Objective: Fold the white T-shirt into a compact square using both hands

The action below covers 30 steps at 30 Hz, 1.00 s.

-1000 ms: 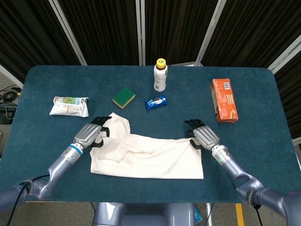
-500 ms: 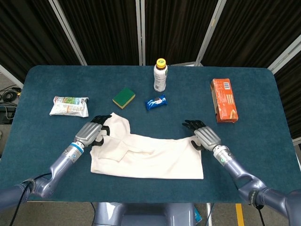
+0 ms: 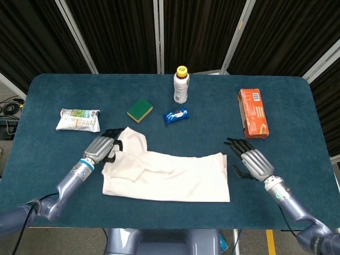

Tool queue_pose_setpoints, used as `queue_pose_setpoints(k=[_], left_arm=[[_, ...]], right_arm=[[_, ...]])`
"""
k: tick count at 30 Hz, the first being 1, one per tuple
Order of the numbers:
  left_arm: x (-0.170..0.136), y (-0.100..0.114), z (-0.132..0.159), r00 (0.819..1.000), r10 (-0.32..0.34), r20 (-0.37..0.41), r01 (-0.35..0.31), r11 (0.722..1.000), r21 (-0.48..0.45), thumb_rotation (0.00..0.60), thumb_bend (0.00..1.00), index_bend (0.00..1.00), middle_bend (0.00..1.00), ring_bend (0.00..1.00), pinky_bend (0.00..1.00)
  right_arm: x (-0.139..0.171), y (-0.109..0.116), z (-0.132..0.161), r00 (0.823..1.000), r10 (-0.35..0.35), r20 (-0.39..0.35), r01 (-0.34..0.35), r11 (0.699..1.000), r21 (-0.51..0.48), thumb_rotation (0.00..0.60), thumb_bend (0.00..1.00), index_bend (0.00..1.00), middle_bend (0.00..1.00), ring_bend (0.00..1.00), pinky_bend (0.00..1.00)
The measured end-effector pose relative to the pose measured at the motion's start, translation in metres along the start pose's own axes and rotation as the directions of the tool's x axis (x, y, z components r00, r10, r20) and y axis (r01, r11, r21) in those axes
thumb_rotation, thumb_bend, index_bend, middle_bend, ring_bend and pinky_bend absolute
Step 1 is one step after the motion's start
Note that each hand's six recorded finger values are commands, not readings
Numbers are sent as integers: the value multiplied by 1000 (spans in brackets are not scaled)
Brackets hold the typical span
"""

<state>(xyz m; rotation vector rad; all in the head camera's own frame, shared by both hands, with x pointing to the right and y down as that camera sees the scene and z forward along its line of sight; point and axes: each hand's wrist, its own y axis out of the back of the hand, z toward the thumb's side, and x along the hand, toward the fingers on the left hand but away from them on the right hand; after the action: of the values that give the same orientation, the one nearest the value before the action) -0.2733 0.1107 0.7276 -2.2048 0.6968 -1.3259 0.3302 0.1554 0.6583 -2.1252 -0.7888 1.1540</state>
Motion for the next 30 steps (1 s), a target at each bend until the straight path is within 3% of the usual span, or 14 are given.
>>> queue_pose_setpoints(k=[14,27,29,30], left_arm=[[12,-5,-9,999,4,-47,-4,1000,0,600,578,722,0,0,0],[7,1,-36,992,87,-88,-95,991,-91,600,606,713,0,0,0],[8,-2,-39,992,92,-88,-100,990,-99,600,594,660,0,0,0],[8,-3,-39,992,91,-87,-100,990,-100,600,579,569,0,0,0]], right_arm=[[69,17,-11,984,-137,113,137,991,10,600,374,0,0,0,0],[77,18,-12,981,-138,134,137,990,17,600,374,12,0,0,0],[76,17,-11,982,-137,132,136,991,16,600,374,16,0,0,0],[76,17,-11,982,-137,132,136,991,16,600,374,17,0,0,0]])
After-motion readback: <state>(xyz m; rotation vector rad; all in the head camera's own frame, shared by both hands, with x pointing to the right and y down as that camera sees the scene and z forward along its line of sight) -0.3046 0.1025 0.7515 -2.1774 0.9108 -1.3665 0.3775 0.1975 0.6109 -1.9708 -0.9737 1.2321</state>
